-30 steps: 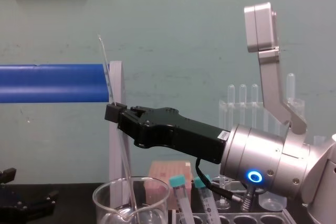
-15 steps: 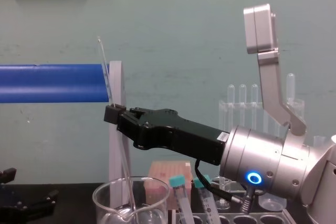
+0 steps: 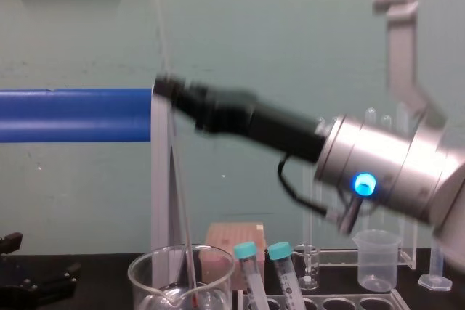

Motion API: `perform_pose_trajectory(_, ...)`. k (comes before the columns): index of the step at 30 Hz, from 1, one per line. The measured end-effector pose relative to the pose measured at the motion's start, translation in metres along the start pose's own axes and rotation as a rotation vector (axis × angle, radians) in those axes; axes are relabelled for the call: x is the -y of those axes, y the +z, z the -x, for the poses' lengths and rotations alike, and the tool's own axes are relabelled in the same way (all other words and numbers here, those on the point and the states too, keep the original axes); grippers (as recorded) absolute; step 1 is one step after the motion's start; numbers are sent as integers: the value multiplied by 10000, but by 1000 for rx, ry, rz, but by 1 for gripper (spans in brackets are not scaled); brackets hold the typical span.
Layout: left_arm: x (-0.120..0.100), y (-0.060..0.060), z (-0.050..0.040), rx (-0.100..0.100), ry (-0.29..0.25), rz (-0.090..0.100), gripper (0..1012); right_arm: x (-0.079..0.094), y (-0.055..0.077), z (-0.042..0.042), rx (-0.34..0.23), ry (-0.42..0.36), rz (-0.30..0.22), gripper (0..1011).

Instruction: Hold the thermometer with one hand and immerse one end into the beaker, then reinsert it into the test tube rack.

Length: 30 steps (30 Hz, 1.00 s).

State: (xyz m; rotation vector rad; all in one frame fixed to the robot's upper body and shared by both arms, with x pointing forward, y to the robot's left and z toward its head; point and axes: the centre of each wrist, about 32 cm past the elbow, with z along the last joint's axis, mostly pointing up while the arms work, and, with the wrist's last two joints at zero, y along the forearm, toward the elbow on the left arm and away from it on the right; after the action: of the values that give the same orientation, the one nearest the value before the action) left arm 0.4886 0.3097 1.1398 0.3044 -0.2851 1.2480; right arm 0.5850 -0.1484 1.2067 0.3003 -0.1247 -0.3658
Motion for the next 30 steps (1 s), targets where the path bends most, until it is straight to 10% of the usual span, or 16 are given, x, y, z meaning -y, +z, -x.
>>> perform_pose_trajectory(13, 0, 0, 0, 0, 0, 0, 1008, 466, 959, -23, 171, -104, -228, 55)
perform_pose_trajectory(19, 0, 0, 0, 0, 0, 0, 1008, 851, 1024, 88, 198, -199, -171, 55)
perform_pose_trajectory(30, 0, 0, 0, 0, 0, 0, 1008, 1267, 761, 317, 115, -298, -7, 55)
